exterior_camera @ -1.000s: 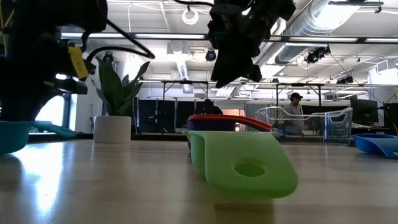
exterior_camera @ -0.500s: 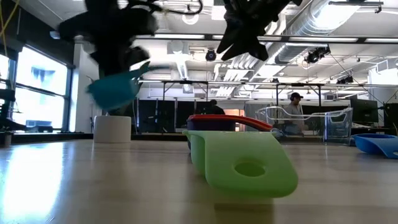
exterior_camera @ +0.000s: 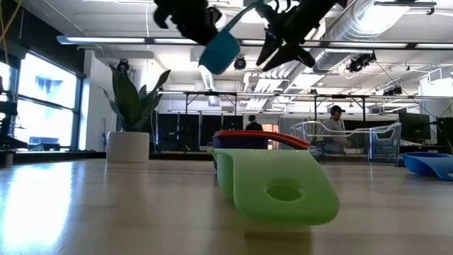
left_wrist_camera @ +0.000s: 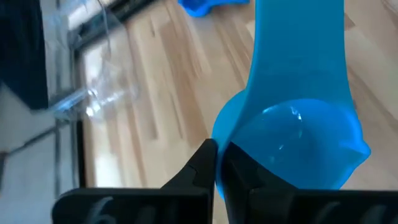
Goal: Nest measuring cups in basket
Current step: Stack the light blue measuring cup on top of the red measuring cup
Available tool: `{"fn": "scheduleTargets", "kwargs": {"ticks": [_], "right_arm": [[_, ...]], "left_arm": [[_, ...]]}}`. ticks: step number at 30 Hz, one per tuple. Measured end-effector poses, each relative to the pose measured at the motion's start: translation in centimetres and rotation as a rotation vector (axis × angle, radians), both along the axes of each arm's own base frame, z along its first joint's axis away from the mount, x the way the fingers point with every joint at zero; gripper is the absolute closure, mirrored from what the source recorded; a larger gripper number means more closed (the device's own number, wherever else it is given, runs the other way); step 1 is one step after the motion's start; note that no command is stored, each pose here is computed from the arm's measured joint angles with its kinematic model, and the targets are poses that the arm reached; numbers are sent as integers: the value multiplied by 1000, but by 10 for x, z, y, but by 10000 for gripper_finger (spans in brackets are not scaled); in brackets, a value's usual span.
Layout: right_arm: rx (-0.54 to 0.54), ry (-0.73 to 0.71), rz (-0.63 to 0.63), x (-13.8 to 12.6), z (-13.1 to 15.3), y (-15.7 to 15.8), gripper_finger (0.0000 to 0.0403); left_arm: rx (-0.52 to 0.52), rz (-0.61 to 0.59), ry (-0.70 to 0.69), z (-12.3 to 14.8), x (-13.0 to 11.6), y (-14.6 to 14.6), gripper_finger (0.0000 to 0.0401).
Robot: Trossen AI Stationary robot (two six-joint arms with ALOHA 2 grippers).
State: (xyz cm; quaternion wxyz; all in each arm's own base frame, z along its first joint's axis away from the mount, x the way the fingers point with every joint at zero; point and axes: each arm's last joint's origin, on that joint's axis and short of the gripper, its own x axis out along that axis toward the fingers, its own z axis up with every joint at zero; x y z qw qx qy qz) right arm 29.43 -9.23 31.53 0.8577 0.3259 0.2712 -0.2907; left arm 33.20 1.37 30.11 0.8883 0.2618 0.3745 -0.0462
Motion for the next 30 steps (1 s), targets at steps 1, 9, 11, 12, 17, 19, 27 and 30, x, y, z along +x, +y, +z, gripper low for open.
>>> {"fn": "scheduleTargets", "kwargs": {"ticks": [1, 9, 11, 12, 17, 19, 27, 30], "right_arm": [[1, -1, -12, -1, 0, -3, 307], [16, 1, -63, -6, 0, -14, 307], [21, 5, -67, -6, -1, -14, 307], [23, 10, -68, -6, -1, -14, 307], [38, 41, -93, -9, -4, -13, 307], [38, 57, -103, -10, -5, -13, 307], [55, 98, -123, -13, -8, -12, 307], [56, 99, -123, -13, -8, -12, 307]], "left_arm": [[14, -13, -13, 1, 5, 0, 399], [72, -119, 67, -18, 38, 0, 400], [61, -135, 94, -26, 44, 0, 400], [56, -140, 105, -31, 47, 0, 400], [61, -168, 176, -49, 58, 0, 400], [51, -174, 195, -55, 61, 0, 400], [8, -190, 233, -69, 65, 1, 400], [5, -187, 232, -69, 66, 3, 400]]}}
